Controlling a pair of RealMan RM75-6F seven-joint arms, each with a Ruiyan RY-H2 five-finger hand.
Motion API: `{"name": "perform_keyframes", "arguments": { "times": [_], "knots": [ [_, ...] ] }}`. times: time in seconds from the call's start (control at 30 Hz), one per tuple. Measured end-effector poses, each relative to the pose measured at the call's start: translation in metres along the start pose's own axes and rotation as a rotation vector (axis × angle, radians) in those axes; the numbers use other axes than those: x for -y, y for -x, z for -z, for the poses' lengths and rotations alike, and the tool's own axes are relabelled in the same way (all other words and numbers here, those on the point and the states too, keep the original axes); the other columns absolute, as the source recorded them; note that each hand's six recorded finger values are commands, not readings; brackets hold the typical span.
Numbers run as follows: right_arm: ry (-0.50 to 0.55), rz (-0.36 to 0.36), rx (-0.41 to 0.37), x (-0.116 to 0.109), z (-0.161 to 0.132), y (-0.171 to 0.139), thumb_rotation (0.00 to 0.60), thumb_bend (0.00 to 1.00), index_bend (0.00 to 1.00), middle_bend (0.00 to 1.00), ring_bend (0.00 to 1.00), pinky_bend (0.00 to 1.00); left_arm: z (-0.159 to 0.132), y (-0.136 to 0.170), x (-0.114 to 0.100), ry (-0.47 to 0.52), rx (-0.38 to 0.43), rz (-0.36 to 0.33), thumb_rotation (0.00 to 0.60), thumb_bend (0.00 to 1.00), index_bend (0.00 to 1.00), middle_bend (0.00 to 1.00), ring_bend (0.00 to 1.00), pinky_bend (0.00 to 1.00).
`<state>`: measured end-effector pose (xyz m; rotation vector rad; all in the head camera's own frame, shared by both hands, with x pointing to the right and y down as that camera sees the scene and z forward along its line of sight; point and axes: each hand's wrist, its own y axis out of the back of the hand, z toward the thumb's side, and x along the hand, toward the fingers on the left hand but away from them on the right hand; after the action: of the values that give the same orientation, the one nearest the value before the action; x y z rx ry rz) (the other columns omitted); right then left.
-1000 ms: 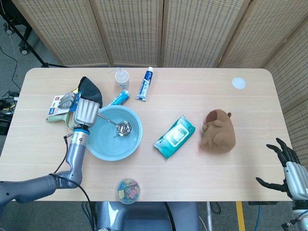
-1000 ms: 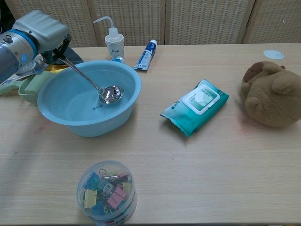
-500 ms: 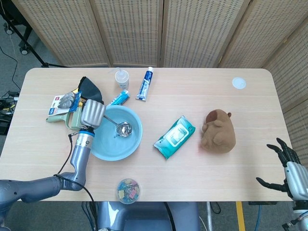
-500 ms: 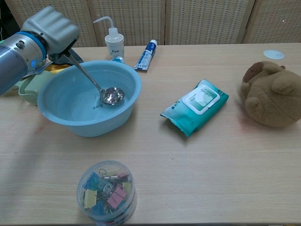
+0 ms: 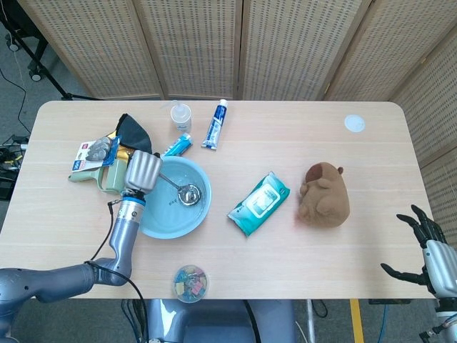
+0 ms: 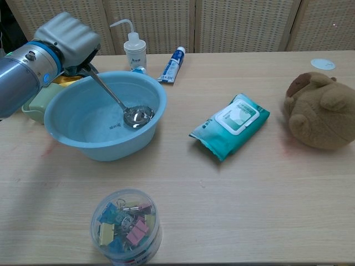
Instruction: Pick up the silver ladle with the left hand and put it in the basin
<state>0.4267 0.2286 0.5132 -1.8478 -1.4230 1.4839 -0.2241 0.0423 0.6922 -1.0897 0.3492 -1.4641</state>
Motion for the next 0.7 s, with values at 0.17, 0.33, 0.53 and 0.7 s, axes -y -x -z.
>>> {"name": "perform_keyframes", "arguments": {
  "times": [0.17, 0.33, 0.53, 0.7],
  "knots": [
    [-0.004, -0.007, 0.001, 0.003, 0.000, 0.000, 0.600, 0.00, 0.15, 0.00, 0.00, 0.00, 0.005, 0.002, 0.000, 0.158, 0.007, 0.041, 0.600, 0.49, 0.85, 0.90, 0.91, 0.95],
    [-0.009, -0.012, 0.001, 0.005, 0.000, 0.000, 0.600, 0.00, 0.15, 0.00, 0.00, 0.00, 0.025, 0.003, 0.004, 0.271, 0.007, 0.081, 0.600, 0.49, 0.85, 0.90, 0.91, 0.95],
    [-0.016, -0.017, 0.002, 0.007, 0.000, 0.000, 0.600, 0.00, 0.15, 0.00, 0.00, 0.00, 0.041, 0.007, 0.011, 0.324, -0.006, 0.111, 0.600, 0.49, 0.85, 0.90, 0.91, 0.95],
    [-0.021, -0.019, 0.001, 0.009, 0.000, 0.000, 0.600, 0.00, 0.15, 0.00, 0.00, 0.00, 0.051, 0.010, 0.011, 0.393, -0.004, 0.132, 0.600, 0.49, 0.85, 0.90, 0.91, 0.95]
  ]
}}
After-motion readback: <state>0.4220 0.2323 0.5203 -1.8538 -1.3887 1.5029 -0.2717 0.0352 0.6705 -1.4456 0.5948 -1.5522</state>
